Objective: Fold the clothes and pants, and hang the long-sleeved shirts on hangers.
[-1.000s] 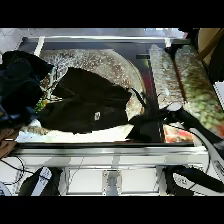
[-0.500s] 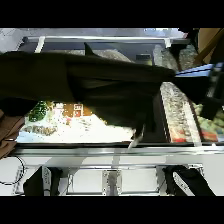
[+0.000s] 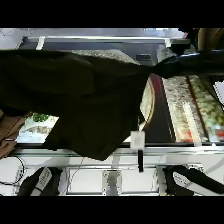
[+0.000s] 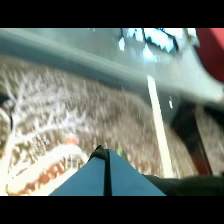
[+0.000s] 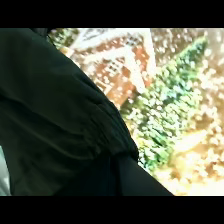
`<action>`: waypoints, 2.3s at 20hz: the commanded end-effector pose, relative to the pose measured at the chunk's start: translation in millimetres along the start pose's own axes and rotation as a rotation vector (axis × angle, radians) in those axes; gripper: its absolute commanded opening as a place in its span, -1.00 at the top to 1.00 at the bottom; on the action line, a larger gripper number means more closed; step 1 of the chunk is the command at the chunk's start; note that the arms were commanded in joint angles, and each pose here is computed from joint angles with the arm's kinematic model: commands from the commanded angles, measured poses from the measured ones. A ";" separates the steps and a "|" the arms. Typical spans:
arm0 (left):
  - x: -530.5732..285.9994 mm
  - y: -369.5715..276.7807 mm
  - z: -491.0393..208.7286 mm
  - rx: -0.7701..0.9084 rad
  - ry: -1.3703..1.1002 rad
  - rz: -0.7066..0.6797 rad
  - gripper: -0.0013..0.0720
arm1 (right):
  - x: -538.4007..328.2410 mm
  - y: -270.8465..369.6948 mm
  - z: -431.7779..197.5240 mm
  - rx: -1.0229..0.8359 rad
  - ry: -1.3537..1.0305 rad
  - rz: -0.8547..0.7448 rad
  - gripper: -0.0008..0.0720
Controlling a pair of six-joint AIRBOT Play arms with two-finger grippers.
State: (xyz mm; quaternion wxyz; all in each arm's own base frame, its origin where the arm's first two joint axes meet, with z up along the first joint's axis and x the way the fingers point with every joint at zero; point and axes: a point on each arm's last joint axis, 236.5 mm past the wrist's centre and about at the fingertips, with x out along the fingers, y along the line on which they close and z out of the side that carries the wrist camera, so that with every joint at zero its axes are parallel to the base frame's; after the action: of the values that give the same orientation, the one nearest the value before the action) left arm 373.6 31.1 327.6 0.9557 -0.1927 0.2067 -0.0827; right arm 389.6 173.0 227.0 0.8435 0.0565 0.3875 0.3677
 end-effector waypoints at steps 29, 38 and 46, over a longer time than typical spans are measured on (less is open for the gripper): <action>42.7 19.3 -287.2 0.037 0.789 0.129 0.95 | 103.7 -166.3 -169.2 0.166 0.494 -0.079 0.93; 11.5 44.8 -386.9 -0.042 0.972 0.174 0.95 | 148.9 -208.8 -216.2 0.245 0.554 -0.166 0.93; 4.1 42.3 -404.9 -0.089 1.022 0.169 0.25 | 141.6 -190.7 -220.1 0.297 0.596 -0.098 -0.17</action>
State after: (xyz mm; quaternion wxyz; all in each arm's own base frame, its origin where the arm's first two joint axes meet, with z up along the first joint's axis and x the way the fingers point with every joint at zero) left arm 211.9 -60.4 -29.5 0.7341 -0.1383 0.6607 -0.0737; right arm 415.8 72.4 -97.8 0.7062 0.0197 0.6640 0.2449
